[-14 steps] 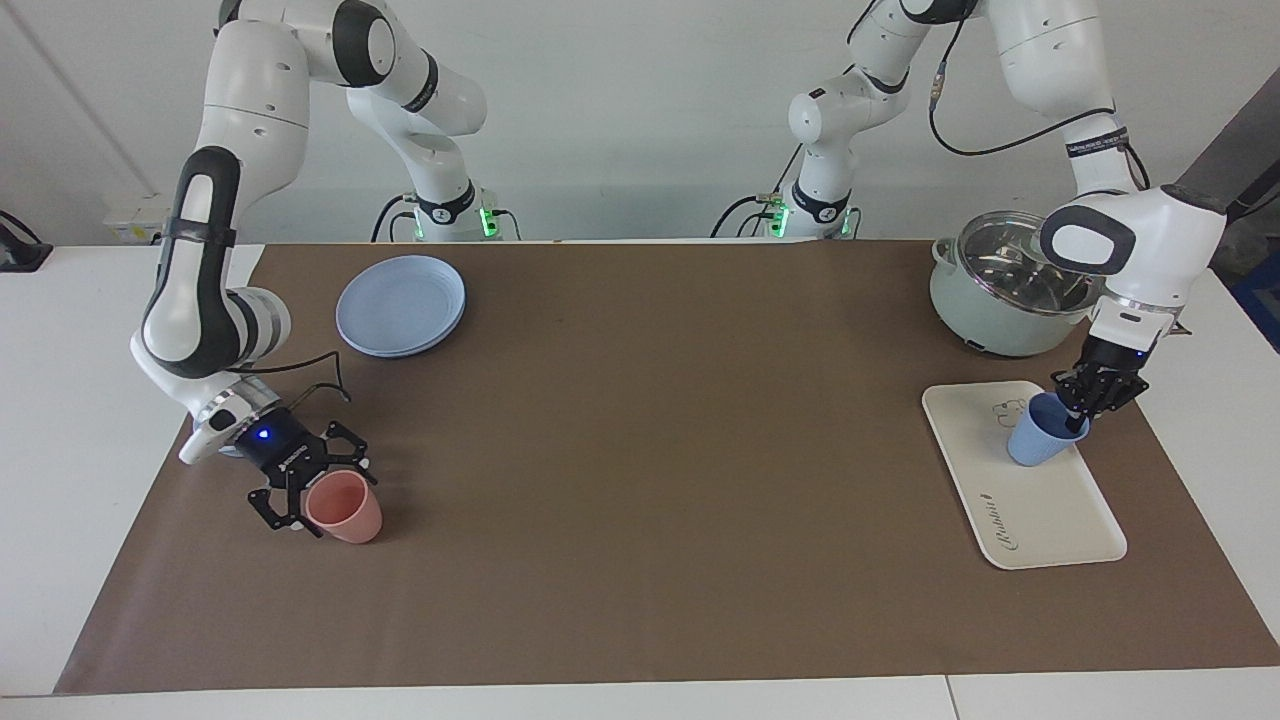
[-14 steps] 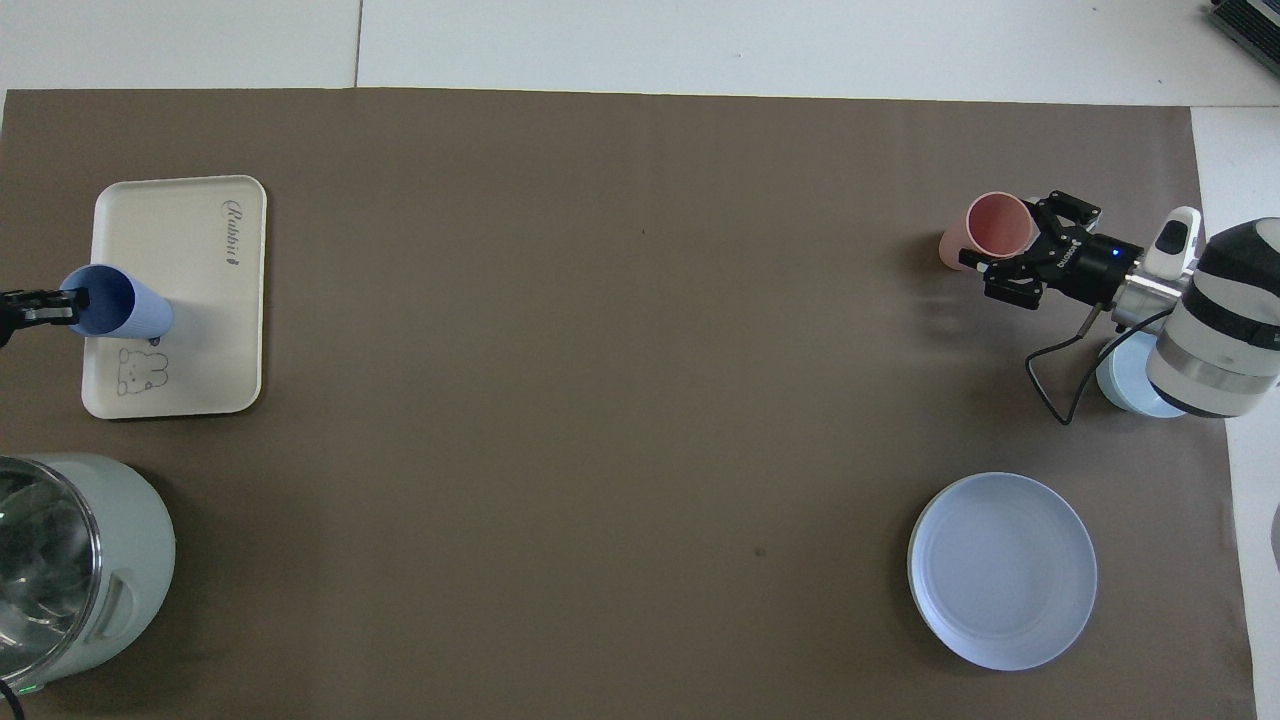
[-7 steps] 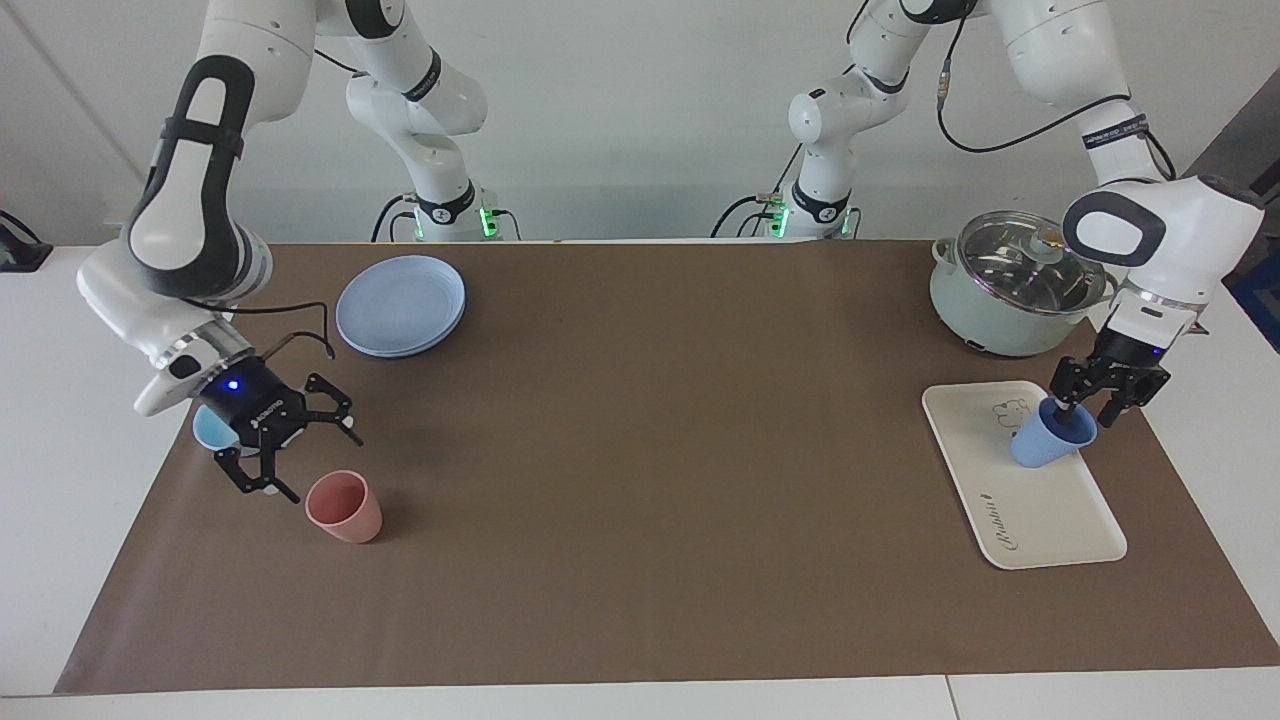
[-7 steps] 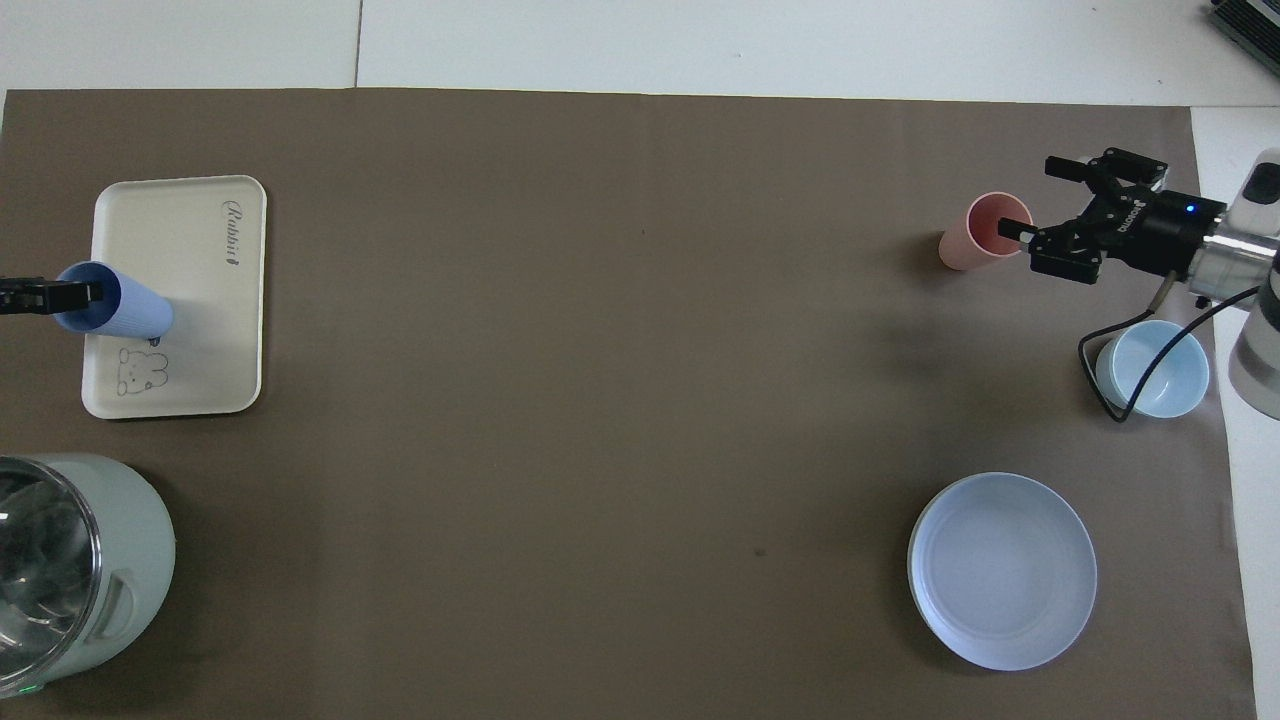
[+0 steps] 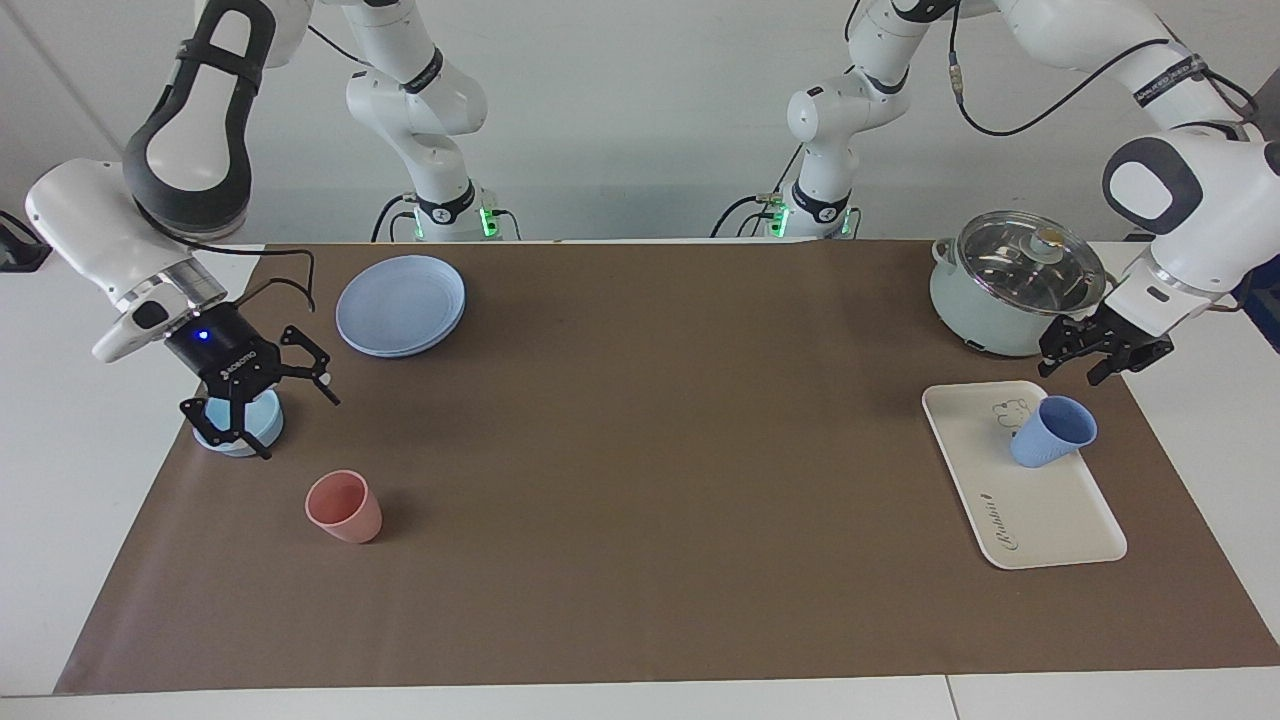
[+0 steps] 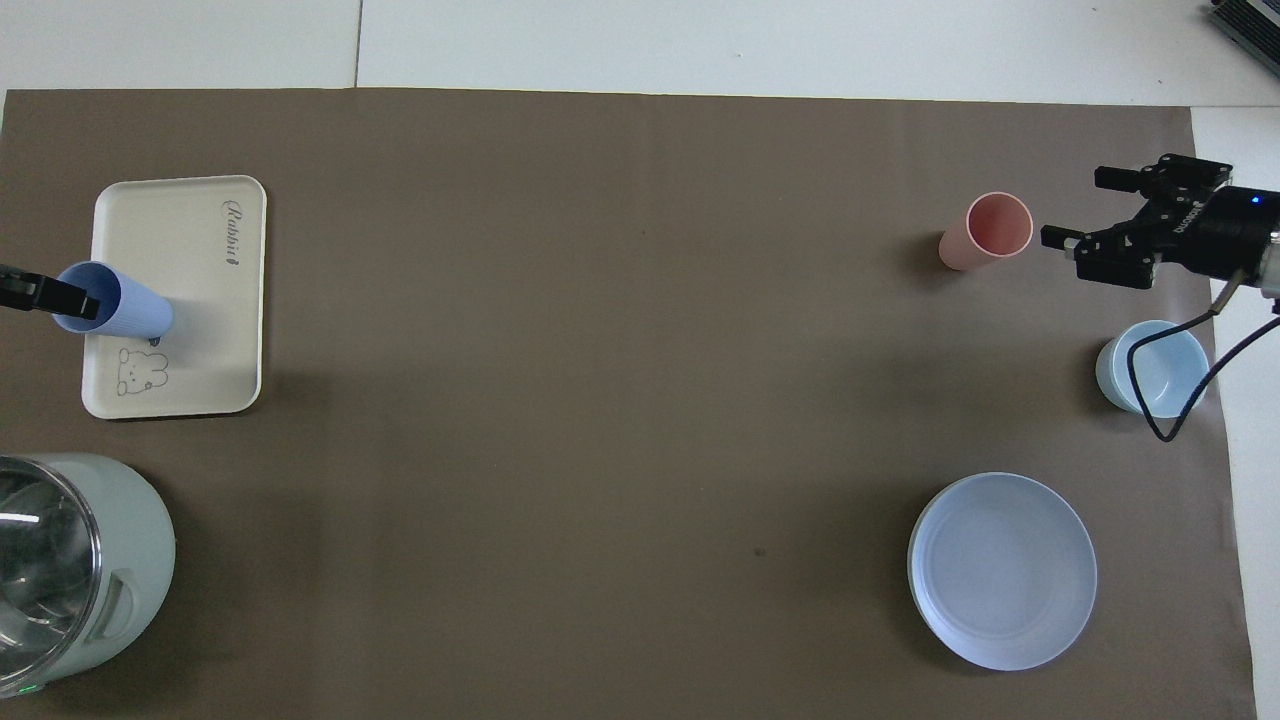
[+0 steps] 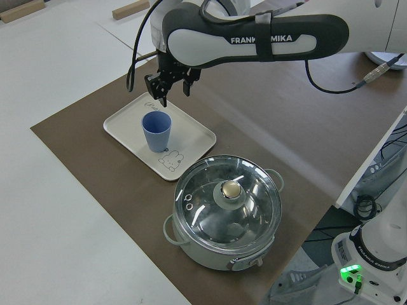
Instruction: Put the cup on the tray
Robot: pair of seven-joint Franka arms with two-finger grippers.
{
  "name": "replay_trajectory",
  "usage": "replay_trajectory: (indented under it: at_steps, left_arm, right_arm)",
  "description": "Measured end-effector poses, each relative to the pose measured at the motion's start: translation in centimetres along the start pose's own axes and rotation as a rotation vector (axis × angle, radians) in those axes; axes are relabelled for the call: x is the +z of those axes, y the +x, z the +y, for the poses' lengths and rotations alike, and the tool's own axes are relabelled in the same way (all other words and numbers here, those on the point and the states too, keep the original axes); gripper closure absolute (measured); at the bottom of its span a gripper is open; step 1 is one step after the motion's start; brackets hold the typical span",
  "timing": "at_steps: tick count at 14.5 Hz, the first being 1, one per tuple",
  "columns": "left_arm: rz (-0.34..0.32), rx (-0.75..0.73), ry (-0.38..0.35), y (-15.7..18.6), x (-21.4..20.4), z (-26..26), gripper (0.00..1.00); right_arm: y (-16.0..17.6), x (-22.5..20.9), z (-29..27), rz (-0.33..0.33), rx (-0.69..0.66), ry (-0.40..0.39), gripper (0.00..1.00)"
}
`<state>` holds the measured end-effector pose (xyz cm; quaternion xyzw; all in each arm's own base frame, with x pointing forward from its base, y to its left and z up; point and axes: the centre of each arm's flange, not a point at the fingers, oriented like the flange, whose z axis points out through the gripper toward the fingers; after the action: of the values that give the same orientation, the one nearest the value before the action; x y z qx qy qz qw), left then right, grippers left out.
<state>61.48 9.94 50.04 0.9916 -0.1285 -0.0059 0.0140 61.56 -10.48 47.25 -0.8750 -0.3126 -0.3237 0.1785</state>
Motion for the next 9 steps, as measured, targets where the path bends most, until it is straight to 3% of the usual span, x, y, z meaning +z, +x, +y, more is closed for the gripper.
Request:
replay_trajectory:
  at_steps: [4, 9]
  left_arm:
    - [-0.036, 0.006, 0.031, 1.7, -3.9, 9.8, 0.28]
    - [-0.021, 0.02, 0.052, -0.6, -9.3, 16.0, 0.24]
  right_arm:
    - [2.5, -2.9, -0.8, -0.171, 0.075, -0.117, 0.0]
    - [5.9, -3.8, -5.1, -0.39, 0.233, -0.324, 0.0]
